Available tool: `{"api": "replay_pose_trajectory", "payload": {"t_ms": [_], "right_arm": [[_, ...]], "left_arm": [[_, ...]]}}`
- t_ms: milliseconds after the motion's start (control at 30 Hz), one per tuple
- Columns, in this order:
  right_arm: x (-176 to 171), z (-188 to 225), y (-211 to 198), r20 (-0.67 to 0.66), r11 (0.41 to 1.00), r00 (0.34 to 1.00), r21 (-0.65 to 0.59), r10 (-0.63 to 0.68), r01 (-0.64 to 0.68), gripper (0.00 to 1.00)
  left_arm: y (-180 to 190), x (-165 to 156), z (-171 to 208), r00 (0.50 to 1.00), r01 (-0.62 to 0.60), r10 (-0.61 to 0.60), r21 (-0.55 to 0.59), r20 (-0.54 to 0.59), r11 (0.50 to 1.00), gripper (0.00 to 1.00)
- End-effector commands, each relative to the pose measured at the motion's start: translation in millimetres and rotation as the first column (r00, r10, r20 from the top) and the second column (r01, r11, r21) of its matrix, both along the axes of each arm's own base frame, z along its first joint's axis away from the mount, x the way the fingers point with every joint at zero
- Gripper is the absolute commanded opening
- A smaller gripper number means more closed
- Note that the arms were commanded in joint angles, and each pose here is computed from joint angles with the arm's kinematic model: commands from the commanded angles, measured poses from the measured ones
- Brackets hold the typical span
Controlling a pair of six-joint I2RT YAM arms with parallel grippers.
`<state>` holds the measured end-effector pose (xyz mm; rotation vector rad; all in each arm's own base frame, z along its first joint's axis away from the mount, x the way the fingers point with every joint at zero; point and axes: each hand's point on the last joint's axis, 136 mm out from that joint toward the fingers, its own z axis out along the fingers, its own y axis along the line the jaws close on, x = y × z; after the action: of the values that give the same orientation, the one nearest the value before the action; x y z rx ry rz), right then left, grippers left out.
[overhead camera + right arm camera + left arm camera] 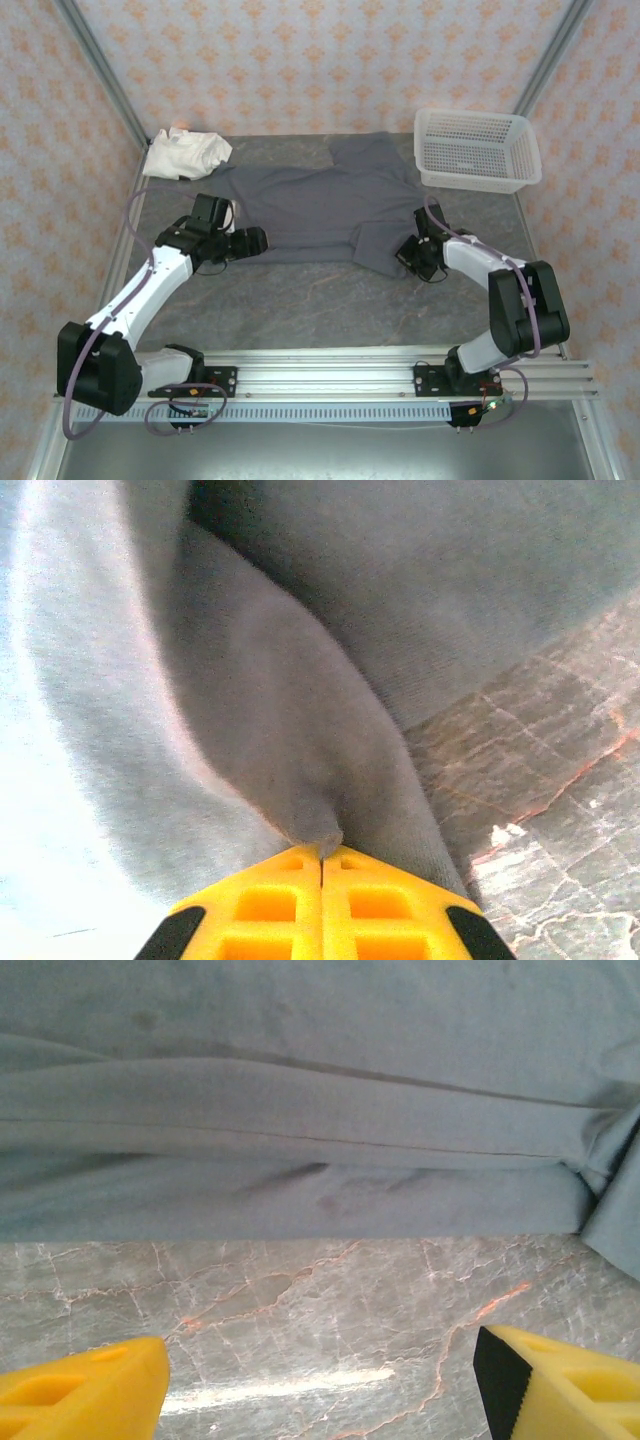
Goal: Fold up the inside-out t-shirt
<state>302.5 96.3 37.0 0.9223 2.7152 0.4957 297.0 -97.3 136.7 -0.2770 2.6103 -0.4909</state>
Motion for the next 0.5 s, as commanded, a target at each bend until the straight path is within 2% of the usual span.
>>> {"api": "replay_pose_trajectory", "payload": {"t_ms": [0, 167, 333, 467], "right_arm": [[29, 51, 11, 0.11, 0.997, 0.992, 0.067, -0.056, 0.049, 0.0], [95, 83, 13, 0.154, 0.973, 0.963, 0.098, -0.222, 0.209, 0.0], [177, 76, 3, 0.179, 0.923, 0.906, 0.055, -0.383, 0.38, 0.0], [233, 81, 8, 0.195, 0.922, 0.903, 0.023, -0.382, 0.385, 0.0]], "left_arm": [[1, -4, -3, 1.0, 0.0, 0.0, 0.008, -0.013, 1.0, 0.81], [-1, -1, -6, 1.0, -0.006, 0.006, -0.01, -0.016, 1.0, 0.81], [-2, -7, -13, 0.999, -0.014, 0.013, -0.017, -0.041, 1.0, 0.81], [2, -15, -14, 0.999, -0.022, 0.021, -0.01, -0.044, 1.0, 0.81]]}}
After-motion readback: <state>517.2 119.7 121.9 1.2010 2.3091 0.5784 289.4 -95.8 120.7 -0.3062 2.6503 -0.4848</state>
